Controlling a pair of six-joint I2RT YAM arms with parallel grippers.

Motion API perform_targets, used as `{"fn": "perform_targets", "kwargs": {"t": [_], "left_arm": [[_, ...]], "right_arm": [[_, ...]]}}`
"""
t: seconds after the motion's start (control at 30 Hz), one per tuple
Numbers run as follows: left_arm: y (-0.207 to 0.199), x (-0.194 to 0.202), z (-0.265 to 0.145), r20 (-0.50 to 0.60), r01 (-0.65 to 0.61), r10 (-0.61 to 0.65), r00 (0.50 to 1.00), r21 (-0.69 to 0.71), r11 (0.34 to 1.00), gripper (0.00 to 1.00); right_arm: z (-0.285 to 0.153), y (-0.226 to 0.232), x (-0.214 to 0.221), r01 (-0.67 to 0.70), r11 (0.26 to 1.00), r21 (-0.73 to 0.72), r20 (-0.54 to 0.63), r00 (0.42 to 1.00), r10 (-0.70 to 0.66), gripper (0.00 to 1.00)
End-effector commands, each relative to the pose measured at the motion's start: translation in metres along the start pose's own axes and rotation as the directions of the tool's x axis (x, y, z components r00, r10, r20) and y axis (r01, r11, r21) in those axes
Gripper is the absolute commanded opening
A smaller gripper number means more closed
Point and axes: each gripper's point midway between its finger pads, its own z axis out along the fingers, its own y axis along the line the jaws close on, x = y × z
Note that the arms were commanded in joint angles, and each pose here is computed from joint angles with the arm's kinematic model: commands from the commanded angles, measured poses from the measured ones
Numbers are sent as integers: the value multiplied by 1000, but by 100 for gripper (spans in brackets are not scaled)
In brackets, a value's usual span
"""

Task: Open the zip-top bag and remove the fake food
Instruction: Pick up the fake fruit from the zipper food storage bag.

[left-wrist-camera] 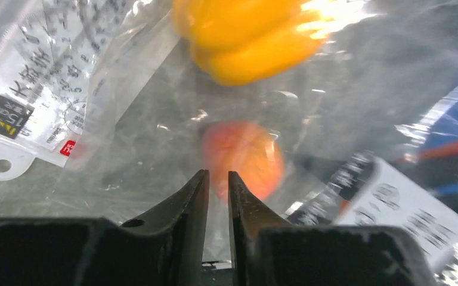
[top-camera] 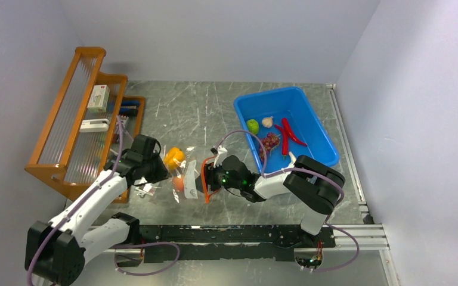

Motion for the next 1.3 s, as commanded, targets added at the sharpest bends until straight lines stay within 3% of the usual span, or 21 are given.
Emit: {"fn": "perform_targets", "kwargs": {"t": [0.0,0.2,0.37,0.53,0.7,0.87,1.03,1.17,1.27], "left_arm": [[20,26,33,-64,56,-58,996,-32,998,28],[18,28,37,-25,71,-70,997,43,997,26],[21,41,40,-77,53,-49,996,48,997,27],[19,51,49,-120,61,-52,991,75,995,27],[18,49,51,-124,54,-45,991,69,996,27],[28,50,48,-122,46,-44,992,16,999,27],[34,46,44,-86,67,-68,994,-12,998,27],[30,47,45,-90,72,-71,993,8,997,26],[36,44,44,-88,59,-62,994,-37,998,24]], "right_arm": [[-1,20,-16,9,998,-69,52,999,-5,57],[1,30,-18,5,994,-114,46,999,0,64],[12,30,-7,-18,992,-125,-6,1000,18,68],[23,21,-13,-51,997,-63,14,999,51,73],[45,22,-8,22,999,-34,-91,996,-25,70],[31,15,-13,-16,999,33,24,1000,15,75],[37,12,3,102,994,50,-122,988,-95,86],[48,17,5,138,988,67,-130,983,-129,82],[50,17,-1,114,988,102,-91,990,-105,71]]}}
